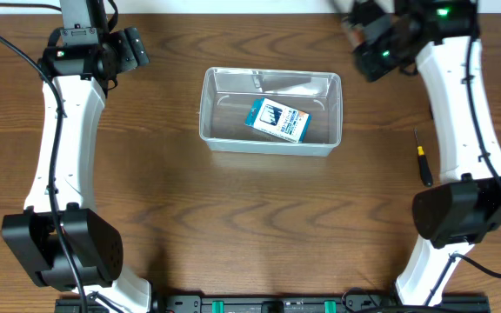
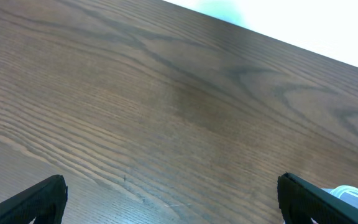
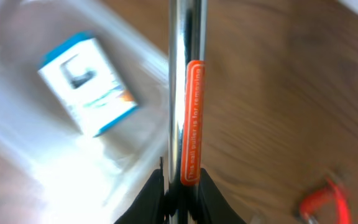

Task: Pack container
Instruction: 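Carry the black screwdriver into the container and lower it beside the box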

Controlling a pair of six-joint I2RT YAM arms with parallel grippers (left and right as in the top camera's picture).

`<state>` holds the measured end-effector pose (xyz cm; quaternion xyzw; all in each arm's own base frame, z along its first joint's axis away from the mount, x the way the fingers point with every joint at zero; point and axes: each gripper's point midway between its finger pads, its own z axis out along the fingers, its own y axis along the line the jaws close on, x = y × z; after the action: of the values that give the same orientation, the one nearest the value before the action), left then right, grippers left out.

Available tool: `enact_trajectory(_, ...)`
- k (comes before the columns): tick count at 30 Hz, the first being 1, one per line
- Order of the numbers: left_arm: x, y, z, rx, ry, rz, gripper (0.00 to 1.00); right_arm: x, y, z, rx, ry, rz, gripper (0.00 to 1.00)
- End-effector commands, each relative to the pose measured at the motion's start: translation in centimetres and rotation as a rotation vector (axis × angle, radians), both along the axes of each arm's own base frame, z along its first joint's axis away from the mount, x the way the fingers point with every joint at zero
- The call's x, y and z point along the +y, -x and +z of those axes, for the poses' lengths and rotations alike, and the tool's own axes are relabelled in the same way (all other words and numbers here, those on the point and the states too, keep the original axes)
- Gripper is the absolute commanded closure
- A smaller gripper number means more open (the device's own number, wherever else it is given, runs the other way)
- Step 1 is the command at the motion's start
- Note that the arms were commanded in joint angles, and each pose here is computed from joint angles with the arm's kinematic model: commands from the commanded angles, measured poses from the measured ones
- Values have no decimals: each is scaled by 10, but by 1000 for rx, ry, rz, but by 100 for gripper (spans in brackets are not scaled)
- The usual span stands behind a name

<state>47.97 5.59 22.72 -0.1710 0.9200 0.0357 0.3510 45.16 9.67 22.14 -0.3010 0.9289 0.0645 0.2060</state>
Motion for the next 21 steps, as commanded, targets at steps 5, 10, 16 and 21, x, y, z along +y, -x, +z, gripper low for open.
enact_trajectory(5, 4, -2, -4, 12, -21, 3, 2, 68, 45, 1, -40, 8, 600, 99)
enact_trajectory(10, 4, -2, -4, 12, -20, 2, 2, 84, 57, -12, -27, 29, 728, 99)
enact_trajectory(16, 4, -2, -4, 12, -20, 2, 2, 95, 68, -39, 44, 30, 783, 99)
enact_trajectory(21, 4, -2, -4, 12, -20, 3, 2, 99, 75, -71, 132, 25, 798, 99)
